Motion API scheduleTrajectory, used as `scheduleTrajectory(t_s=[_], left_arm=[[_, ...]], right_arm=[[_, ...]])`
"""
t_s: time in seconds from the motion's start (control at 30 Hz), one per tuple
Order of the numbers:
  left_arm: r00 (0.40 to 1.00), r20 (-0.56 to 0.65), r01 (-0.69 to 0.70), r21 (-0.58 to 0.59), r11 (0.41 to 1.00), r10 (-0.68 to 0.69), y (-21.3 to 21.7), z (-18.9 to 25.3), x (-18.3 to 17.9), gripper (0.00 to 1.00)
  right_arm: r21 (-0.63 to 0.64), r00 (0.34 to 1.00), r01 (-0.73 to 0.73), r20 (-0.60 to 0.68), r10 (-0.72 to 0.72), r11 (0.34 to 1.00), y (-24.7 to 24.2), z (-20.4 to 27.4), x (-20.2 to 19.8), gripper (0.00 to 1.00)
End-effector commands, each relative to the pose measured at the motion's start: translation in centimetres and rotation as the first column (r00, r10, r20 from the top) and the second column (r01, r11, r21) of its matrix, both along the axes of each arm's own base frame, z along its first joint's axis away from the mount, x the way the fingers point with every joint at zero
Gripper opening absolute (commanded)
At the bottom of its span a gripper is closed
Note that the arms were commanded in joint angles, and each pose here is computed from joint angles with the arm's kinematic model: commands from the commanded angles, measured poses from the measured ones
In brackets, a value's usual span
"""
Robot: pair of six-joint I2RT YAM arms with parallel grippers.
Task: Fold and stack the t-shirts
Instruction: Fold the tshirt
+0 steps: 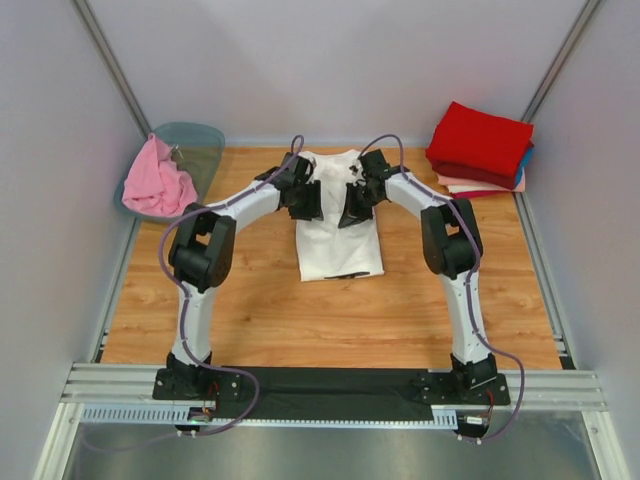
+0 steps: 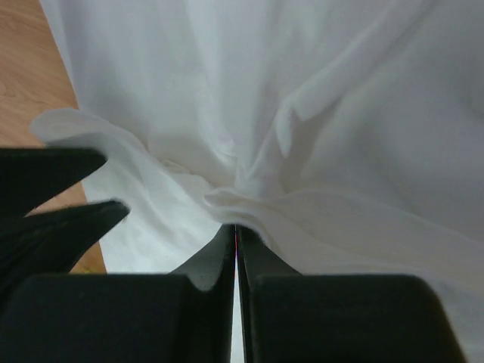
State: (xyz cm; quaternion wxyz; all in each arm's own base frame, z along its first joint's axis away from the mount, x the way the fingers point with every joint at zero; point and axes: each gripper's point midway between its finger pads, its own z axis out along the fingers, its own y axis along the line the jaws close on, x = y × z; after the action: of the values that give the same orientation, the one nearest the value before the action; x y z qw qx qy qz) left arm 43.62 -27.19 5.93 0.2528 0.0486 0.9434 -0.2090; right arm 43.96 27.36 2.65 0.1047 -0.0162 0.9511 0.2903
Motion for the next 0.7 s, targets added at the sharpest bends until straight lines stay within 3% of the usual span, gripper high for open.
scheduleTrajectory(t_s=[0.0,0.07,0.13,0.17,0.2,0.23,0.3,0.33,0.4,0.43,0.67], left_arm=[[0.997,-0.073,-0.022,0.071,0.997,0.027,1.9,-2.2,1.5,0.47],[0.994,-0.094,-0.042,0.098,0.994,0.052,2.9,-2.6,2.1,0.47],[0.994,-0.083,-0.063,0.126,0.99,0.074,3.7,-2.1,2.2,0.47],[0.995,-0.06,-0.074,0.133,0.988,0.082,4.2,-1.0,2.0,0.47],[0.995,-0.039,-0.083,0.14,0.987,0.089,4.5,-0.1,2.0,0.47],[0.995,-0.028,-0.095,0.164,0.982,0.101,5.3,0.1,1.6,0.47],[0.992,0.046,-0.12,0.158,0.98,0.114,6.0,3.9,1.1,0.54],[0.989,0.067,-0.142,0.185,0.973,0.131,7.0,4.0,0.5,0.64],[0.981,0.141,-0.155,0.153,0.976,0.133,7.5,7.3,-0.3,0.74],[0.979,0.157,-0.156,0.147,0.977,0.132,8.0,8.4,-1.2,0.77],[0.984,0.158,-0.096,0.094,0.991,0.081,7.5,8.0,-7.2,0.78]], right_arm=[[0.093,0.995,-0.042,0.097,0.033,0.995,0.2,2.0,3.0,0.03],[0.103,0.991,-0.043,0.129,0.03,0.994,-0.3,3.2,3.9,0.06],[0.131,0.985,-0.045,0.171,0.022,0.99,-0.6,5.8,4.1,0.15],[0.135,0.987,-0.034,0.163,0.011,0.99,-1.1,5.8,3.7,0.22],[0.132,0.981,-0.028,0.194,0.002,0.991,-1.4,6.7,3.8,0.36],[0.13,0.972,-0.027,0.233,-0.004,0.991,-1.7,8.7,3.4,0.42],[0.069,0.971,0.021,0.235,-0.036,0.997,-3.4,8.2,2.2,0.55],[0.067,0.957,0.04,0.285,-0.058,0.997,-4.1,10.6,1.7,0.57],[0.025,0.959,0.1,0.263,-0.103,0.995,-5.7,8.8,-0.3,0.62],[0.042,0.946,0.105,0.305,-0.113,0.994,-6.1,10.6,-1.0,0.63],[0.062,0.967,0.146,0.204,-0.156,0.987,-7.7,6.7,-8.2,0.63]])
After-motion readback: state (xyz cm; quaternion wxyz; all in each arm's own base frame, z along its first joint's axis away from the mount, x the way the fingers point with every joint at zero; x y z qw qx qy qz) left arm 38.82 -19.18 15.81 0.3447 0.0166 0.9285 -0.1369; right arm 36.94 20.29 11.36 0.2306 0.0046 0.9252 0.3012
